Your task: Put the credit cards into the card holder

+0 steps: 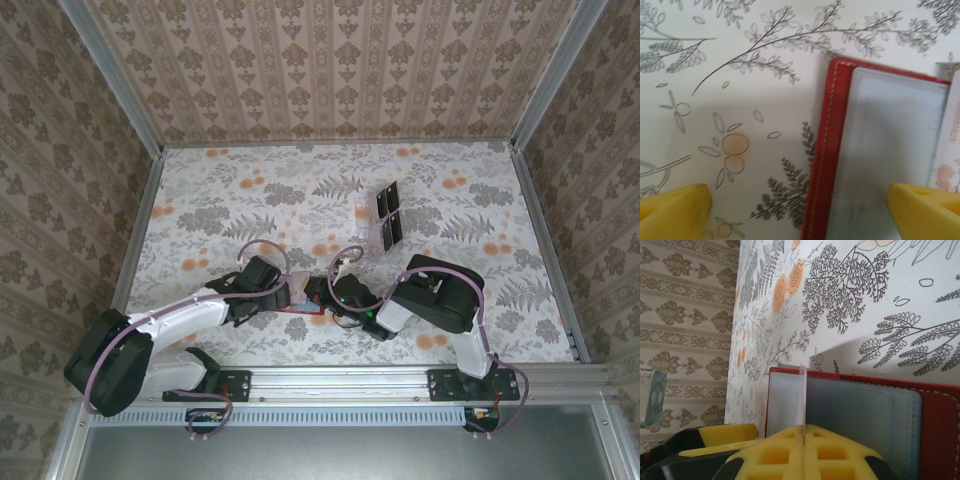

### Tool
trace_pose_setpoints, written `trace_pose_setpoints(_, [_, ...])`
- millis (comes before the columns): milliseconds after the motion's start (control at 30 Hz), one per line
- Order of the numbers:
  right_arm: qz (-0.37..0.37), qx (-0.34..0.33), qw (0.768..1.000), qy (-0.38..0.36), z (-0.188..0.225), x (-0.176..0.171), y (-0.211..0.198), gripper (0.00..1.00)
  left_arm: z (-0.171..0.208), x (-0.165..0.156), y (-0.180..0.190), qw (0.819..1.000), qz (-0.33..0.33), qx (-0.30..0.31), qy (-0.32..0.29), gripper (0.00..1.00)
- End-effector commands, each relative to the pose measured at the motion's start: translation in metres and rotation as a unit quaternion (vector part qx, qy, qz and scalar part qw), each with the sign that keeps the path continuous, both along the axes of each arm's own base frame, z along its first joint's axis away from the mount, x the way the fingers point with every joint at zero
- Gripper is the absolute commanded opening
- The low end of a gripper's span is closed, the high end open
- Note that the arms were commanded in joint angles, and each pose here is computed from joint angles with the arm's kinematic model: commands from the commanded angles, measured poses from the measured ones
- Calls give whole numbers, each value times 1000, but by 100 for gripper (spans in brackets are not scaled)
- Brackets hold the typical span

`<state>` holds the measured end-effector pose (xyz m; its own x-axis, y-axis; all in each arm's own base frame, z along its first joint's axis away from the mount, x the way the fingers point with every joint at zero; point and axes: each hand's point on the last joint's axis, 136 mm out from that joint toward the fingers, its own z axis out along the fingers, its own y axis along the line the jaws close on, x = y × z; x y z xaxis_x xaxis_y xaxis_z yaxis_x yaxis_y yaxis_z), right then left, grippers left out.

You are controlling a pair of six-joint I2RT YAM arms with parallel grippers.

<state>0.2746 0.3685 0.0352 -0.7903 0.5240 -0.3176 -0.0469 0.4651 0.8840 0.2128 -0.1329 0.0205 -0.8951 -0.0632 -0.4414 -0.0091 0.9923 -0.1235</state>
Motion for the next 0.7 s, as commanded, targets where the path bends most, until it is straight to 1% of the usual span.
trace_pose_setpoints(0, [-9,-55,998,30,-30,-9,-14,0,0,-11,18,999,17,29,20,100])
trace_pose_setpoints(267, [-2,-88,995,38,-33,-9,-15,0,9,-4,33,998,59,18,9,100])
trace_pose_setpoints(467, [-1,-97,994,41,-34,-10,-15,0,9,-4,40,997,70,20,5,100])
trace_pose_setpoints(667, [4,-94,995,44,-34,-10,-11,0,-1,-10,42,997,76,18,20,100])
